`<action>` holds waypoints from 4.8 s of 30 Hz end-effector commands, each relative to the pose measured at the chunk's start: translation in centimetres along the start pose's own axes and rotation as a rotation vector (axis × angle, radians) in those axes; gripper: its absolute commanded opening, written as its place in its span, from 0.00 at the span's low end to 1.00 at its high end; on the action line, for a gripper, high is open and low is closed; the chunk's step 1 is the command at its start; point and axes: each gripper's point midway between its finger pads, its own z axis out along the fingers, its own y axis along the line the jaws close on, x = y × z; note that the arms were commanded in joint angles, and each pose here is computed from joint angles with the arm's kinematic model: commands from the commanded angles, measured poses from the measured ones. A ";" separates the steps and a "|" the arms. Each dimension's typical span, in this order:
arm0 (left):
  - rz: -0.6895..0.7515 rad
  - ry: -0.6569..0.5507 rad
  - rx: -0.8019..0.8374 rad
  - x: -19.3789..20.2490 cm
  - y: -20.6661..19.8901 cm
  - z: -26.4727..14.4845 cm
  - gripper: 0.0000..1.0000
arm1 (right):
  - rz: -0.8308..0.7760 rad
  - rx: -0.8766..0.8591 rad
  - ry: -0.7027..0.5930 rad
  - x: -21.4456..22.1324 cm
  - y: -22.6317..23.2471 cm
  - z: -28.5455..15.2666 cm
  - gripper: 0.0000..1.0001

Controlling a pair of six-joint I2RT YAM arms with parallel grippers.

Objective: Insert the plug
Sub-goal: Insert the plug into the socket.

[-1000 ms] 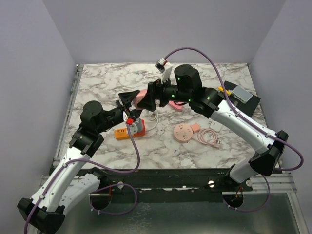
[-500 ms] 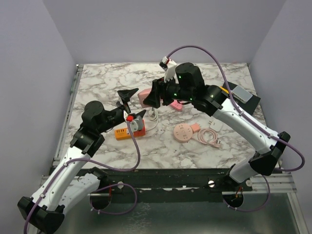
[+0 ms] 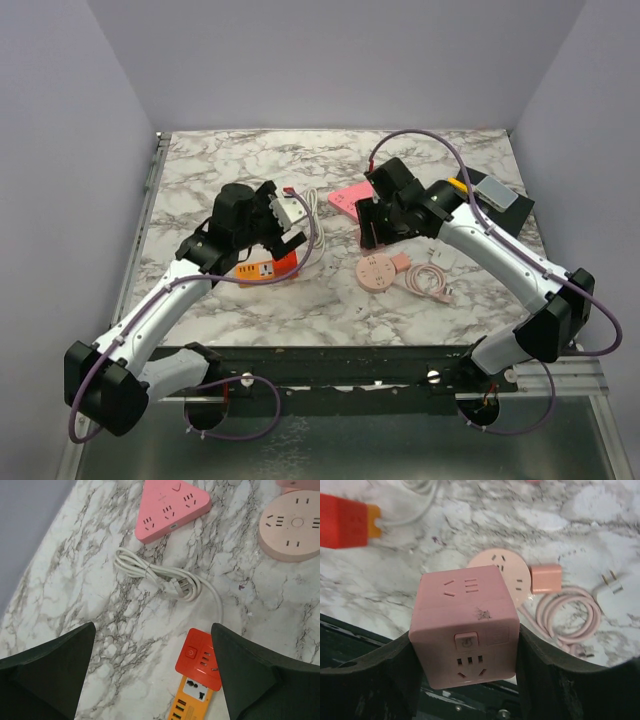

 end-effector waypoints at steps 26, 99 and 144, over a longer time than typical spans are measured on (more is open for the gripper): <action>-0.174 0.198 0.032 3.1 -0.5 -1.0 0.99 | -0.062 0.163 0.225 7.7 -4.1 2.3 0.01; -0.169 0.232 0.049 3.8 -1.0 -1.4 0.99 | -0.100 0.203 0.410 13.0 -5.0 7.6 0.01; -0.155 0.195 0.054 1.6 -0.1 -1.7 0.99 | -0.151 0.216 0.364 12.1 -2.8 8.0 1.00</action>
